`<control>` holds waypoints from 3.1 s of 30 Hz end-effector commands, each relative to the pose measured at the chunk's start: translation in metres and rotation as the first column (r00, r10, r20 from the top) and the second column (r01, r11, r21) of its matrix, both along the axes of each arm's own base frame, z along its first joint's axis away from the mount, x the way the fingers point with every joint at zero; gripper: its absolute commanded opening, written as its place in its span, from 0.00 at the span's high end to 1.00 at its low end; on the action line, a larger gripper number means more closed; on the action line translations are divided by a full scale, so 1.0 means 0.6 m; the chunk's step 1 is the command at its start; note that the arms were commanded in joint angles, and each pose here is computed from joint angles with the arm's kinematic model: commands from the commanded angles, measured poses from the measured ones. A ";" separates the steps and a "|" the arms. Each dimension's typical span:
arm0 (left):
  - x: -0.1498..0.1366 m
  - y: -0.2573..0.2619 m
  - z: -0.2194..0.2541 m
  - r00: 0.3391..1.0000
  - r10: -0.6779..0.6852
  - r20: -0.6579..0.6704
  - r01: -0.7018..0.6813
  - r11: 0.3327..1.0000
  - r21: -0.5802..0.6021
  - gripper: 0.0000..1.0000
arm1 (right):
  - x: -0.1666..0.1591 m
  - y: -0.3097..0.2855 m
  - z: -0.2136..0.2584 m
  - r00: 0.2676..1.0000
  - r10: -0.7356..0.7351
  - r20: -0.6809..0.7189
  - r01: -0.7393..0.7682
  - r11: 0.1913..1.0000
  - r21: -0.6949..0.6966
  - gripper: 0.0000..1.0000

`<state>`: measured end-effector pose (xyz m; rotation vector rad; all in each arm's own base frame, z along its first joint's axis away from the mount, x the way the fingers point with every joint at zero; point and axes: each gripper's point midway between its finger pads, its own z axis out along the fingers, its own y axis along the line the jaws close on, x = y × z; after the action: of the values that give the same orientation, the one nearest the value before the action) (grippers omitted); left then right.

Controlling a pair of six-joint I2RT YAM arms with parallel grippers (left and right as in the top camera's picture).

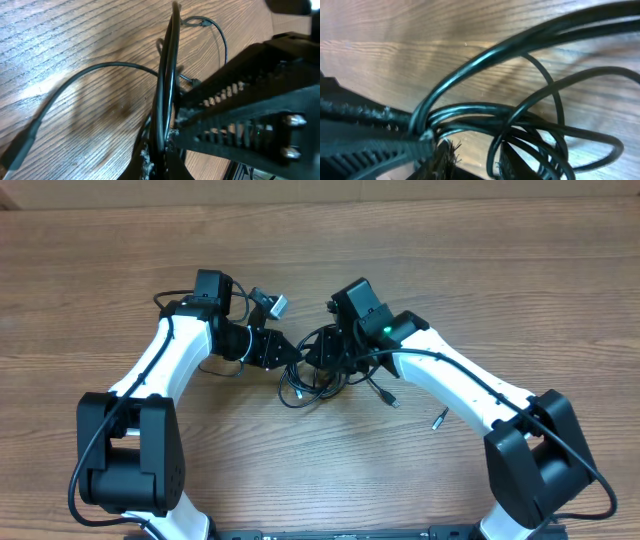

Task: Untangle cables

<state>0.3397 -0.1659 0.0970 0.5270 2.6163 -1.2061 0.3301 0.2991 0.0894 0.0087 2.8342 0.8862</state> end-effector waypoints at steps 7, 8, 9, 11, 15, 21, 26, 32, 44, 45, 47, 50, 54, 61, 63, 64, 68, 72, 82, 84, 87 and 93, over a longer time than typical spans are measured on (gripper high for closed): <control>-0.001 0.001 -0.003 1.000 0.010 -0.013 -0.010 1.000 0.009 0.96 | 0.006 -0.002 -0.045 0.999 -0.032 0.024 0.032 0.999 0.004 0.72; -0.001 0.002 -0.005 1.000 0.012 -0.013 -0.012 1.000 0.017 0.96 | 0.006 -0.002 -0.045 0.999 -0.032 0.024 0.032 0.999 0.004 0.75; 0.000 0.004 -0.007 1.000 0.018 -0.017 -0.018 0.999 0.027 0.96 | 0.005 -0.002 -0.045 0.999 -0.032 0.021 0.032 0.999 0.004 0.86; 0.000 0.005 -0.008 0.999 0.024 -0.023 -0.024 0.999 0.031 0.96 | 0.002 0.001 -0.044 1.000 -0.023 0.013 0.023 1.000 0.014 0.96; 0.001 0.008 -0.012 0.999 0.028 -0.020 -0.027 0.999 0.047 0.96 | 0.002 0.001 -0.034 1.000 -0.009 -0.020 0.011 0.997 0.073 0.96; -0.001 0.018 -0.022 0.999 0.039 -0.030 -0.036 0.995 0.095 0.96 | -0.014 0.019 0.041 0.970 0.235 0.054 -0.239 0.904 0.354 0.96; 0.000 0.020 -0.024 0.998 0.050 -0.036 -0.046 0.993 0.105 0.96 | -0.035 0.025 0.110 0.911 0.356 0.206 -0.411 0.783 0.467 0.96; 0.000 0.020 -0.024 0.998 0.056 -0.040 -0.051 0.993 0.106 0.96 | -0.044 0.017 0.197 0.867 0.337 0.367 -0.479 0.766 0.428 0.96; 0.001 0.020 -0.024 0.997 0.061 -0.041 -0.056 0.993 0.105 0.96 | -0.082 -0.007 0.337 0.739 0.288 0.609 -0.575 0.740 0.348 0.95; 0.001 0.020 -0.024 0.997 0.061 -0.041 -0.056 0.993 0.105 0.96 | -0.082 -0.010 0.345 0.730 0.277 0.625 -0.573 0.748 0.336 0.94; 0.001 0.020 -0.024 0.997 0.061 -0.042 -0.056 0.993 0.105 0.96 | -0.087 -0.013 0.363 0.693 0.272 0.667 -0.592 0.743 0.312 0.93; 0.001 0.020 -0.024 0.997 0.061 -0.042 -0.056 0.993 0.105 0.96 | -0.097 -0.018 0.384 0.647 0.268 0.714 -0.617 0.734 0.283 0.92; 0.002 0.020 -0.024 0.997 0.061 -0.040 -0.056 0.993 0.105 0.96 | -0.107 -0.023 0.396 0.608 0.273 0.746 -0.637 0.728 0.253 0.92; 0.004 0.020 -0.023 0.998 0.060 -0.034 -0.056 0.993 0.104 0.96 | -0.067 -0.048 0.337 0.729 0.237 0.642 -0.456 0.868 0.197 0.88; 0.005 0.020 -0.023 0.998 0.060 -0.030 -0.057 0.993 0.103 0.96 | -0.035 -0.076 0.297 0.825 0.142 0.548 -0.270 0.949 0.160 0.77; 0.005 0.020 -0.023 0.998 0.060 -0.028 -0.057 0.993 0.103 0.96 | -0.022 -0.091 0.277 0.860 0.088 0.503 -0.178 0.975 0.134 0.74; 0.006 0.021 -0.024 0.998 0.054 -0.020 -0.052 0.993 0.108 0.96 | -0.004 -0.141 0.200 0.927 -0.019 0.374 0.025 1.000 -0.012 0.64; 0.008 0.030 -0.032 0.998 0.062 -0.014 -0.059 0.987 0.150 0.96 | -0.019 -0.150 0.135 0.970 0.001 0.241 0.021 0.996 -0.088 0.57; 0.008 0.031 -0.033 0.999 0.049 -0.001 -0.048 0.986 0.157 0.96 | -0.052 -0.165 -0.008 0.973 -0.186 -0.134 0.155 0.965 -0.210 0.53; 0.008 0.031 -0.034 0.999 0.042 0.004 -0.042 0.987 0.158 0.96 | -0.062 -0.155 -0.030 0.980 -0.110 -0.165 0.075 0.975 -0.209 0.43; 0.008 0.031 -0.033 0.999 0.031 0.013 -0.033 0.987 0.159 0.96 | -0.076 -0.141 -0.045 0.986 0.058 -0.153 -0.088 0.976 -0.199 0.37; 0.008 0.031 -0.033 0.999 0.029 0.016 -0.031 0.987 0.158 0.95 | -0.088 -0.133 -0.071 0.959 0.264 -0.103 -0.283 0.922 -0.264 0.34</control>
<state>0.3458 -0.1457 0.0771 0.4859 2.7263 -0.9839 0.2808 0.2158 0.0528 -0.1499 3.0832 0.5815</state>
